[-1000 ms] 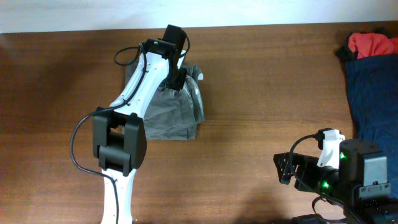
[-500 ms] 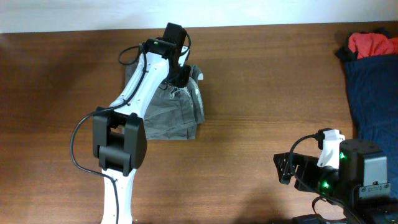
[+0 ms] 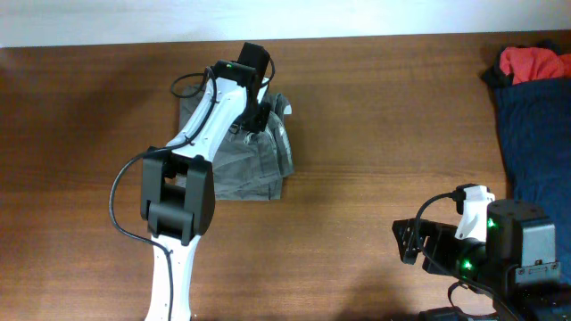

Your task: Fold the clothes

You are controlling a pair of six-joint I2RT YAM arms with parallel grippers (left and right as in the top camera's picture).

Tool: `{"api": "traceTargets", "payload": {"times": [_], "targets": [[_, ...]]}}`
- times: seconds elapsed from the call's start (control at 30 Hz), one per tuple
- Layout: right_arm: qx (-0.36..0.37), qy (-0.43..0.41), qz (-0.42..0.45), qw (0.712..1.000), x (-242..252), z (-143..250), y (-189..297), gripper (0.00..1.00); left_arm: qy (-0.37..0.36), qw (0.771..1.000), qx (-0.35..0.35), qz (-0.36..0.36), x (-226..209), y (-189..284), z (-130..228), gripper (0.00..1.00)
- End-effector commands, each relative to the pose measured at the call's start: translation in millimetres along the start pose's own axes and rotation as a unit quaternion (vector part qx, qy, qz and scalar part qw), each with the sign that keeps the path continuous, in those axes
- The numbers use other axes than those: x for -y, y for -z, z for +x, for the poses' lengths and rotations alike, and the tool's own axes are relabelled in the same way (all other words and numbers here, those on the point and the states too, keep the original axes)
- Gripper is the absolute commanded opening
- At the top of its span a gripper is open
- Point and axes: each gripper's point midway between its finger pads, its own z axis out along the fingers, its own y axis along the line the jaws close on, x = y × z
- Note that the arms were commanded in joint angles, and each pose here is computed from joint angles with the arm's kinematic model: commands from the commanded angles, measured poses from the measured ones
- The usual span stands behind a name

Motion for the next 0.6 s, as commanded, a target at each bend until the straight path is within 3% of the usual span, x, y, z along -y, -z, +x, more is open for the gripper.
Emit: {"api": "traceTargets", "payload": {"times": [0.0,0.03,0.07,0.57], "targets": [[0.0,-0.002,0.007,1.0,2.2,0.2,-1.1,0.99,-0.011,1.0,0.006,-0.012,-3.3,1.2,-4.5,0.16],[0.0,-0.002,0.007,1.0,2.2,0.2,-1.1,0.99,-0.011,1.0,0.008,-0.012,-3.2,1.2,-5.1,0.03],[0.0,-0.002,0.007,1.0,2.2,0.2,-1.1,0.99,-0.011,1.0,0.009,-0.011,-2.7,1.2,-5.8,0.01],[0.0,-0.002,0.007,1.0,2.2,0.2,-1.1,0.99,-0.03,0.997,0.064,0.02,28.8,37.3,-35.5,0.01]]}}
